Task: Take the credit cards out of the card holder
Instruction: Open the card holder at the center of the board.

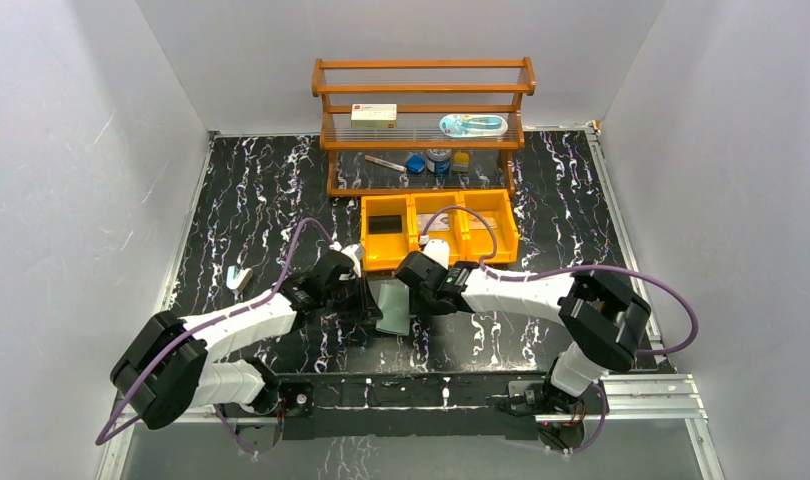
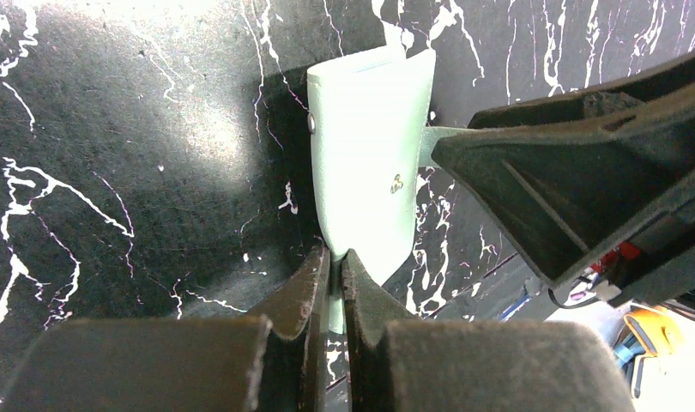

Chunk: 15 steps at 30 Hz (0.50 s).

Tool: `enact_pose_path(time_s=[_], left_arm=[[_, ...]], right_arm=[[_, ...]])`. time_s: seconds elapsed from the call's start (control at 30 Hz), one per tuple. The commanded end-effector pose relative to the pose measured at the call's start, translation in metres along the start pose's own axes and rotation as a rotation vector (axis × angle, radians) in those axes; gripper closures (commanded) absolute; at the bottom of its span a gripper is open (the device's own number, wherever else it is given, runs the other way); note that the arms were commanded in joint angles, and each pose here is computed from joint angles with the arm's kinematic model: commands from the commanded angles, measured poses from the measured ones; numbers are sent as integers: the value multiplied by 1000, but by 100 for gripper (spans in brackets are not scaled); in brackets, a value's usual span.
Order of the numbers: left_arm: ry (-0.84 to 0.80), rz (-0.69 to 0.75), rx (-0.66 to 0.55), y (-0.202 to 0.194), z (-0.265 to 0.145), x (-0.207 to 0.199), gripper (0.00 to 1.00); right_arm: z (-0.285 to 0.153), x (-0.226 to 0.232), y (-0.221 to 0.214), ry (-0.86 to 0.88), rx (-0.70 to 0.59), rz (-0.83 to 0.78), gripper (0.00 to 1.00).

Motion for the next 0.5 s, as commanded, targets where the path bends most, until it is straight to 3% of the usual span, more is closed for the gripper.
enact_pose_path(time_s=[0.0, 0.2, 0.33, 0.4, 0.47], left_arm=[[-5, 28, -2, 5, -3, -6, 100], [35, 34, -10, 7, -3, -1, 98], [23, 34, -42, 11, -6, -3, 76], [15, 40, -55, 14, -8, -6, 53], [27, 47, -69, 18, -11, -7, 31]], right_arm=[[-5, 9, 16, 95, -33, 74, 56], [-2, 11, 17, 155, -29, 84, 72], [0, 11, 13, 180, -20, 81, 90], [-3, 10, 13, 195, -31, 86, 100], [-8, 11, 16, 217, -55, 97, 100]])
Point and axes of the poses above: each gripper's point midway between its finger pads, its own z axis out along the fingers, its own x axis along the line the jaws close on, y = z × x, the point moved 1 cm from there along -z, back along the fingers, and after that the axes turned 10 degrees about -z, right-handed, at the moved point
